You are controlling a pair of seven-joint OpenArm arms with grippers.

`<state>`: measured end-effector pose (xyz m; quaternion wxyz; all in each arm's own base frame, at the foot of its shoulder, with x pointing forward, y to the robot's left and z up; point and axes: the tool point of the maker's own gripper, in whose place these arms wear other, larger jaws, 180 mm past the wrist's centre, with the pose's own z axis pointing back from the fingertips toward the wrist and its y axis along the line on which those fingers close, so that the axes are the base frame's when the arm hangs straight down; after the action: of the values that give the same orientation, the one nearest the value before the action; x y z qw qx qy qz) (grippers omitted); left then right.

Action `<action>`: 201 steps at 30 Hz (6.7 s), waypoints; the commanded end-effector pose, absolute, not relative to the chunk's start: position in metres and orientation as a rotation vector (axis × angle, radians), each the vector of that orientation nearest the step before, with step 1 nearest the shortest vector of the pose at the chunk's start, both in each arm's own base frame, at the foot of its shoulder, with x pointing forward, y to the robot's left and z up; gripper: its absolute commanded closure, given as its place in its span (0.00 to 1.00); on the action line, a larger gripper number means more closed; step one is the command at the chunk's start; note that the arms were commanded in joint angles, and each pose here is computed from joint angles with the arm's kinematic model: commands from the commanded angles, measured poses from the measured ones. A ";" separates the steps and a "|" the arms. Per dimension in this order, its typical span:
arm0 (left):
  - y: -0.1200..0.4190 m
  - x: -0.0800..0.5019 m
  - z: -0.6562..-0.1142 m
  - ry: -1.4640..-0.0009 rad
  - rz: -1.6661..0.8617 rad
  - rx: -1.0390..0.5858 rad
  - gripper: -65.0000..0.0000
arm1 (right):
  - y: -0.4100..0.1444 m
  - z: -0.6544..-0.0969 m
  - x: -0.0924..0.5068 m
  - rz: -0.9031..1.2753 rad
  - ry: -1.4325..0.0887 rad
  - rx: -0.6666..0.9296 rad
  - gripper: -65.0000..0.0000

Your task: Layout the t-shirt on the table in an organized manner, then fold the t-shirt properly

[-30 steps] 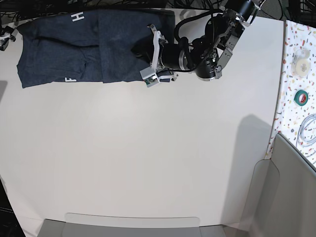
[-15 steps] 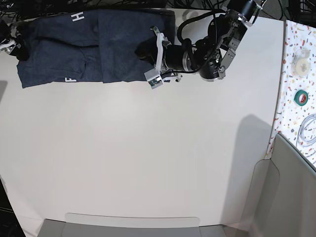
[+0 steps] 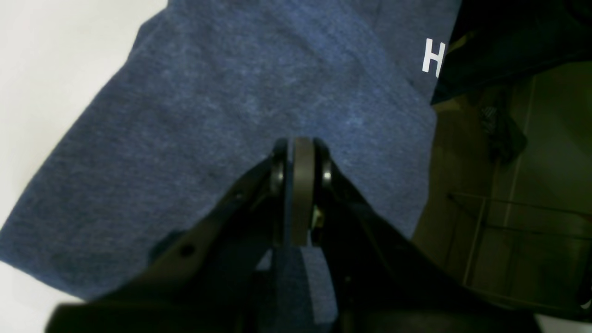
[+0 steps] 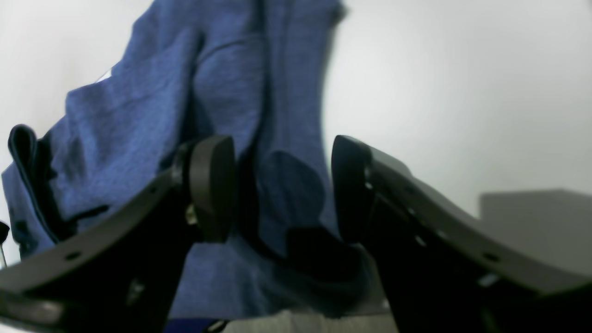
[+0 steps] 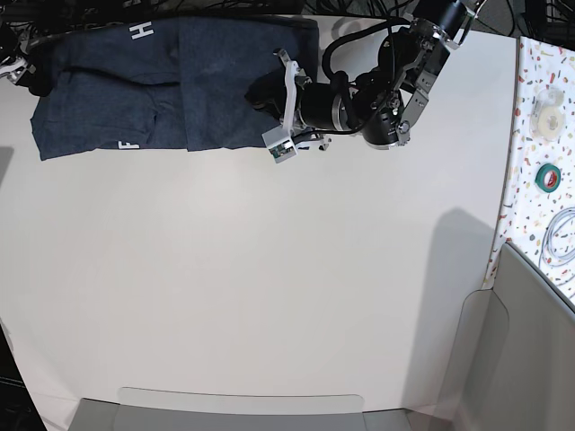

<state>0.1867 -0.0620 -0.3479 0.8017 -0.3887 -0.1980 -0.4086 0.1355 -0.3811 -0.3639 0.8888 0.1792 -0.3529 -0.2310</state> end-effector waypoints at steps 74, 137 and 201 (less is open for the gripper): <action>0.116 0.195 -0.451 -0.242 -0.213 -0.561 0.99 | -0.033 -0.280 0.243 0.566 -0.844 0.735 1.00; 0.102 0.297 -0.412 -0.448 -0.186 -0.598 0.99 | 0.085 -0.248 0.281 1.177 -0.919 0.476 0.37; 0.000 0.226 -0.302 -0.543 -0.759 -0.719 0.68 | -0.079 -0.356 0.287 0.434 -0.702 0.420 1.00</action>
<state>0.2218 0.0022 -0.3102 0.8393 -0.3336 -0.2405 -0.3557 0.2780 -0.0830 -0.3687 0.9060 0.1958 -0.3137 0.2059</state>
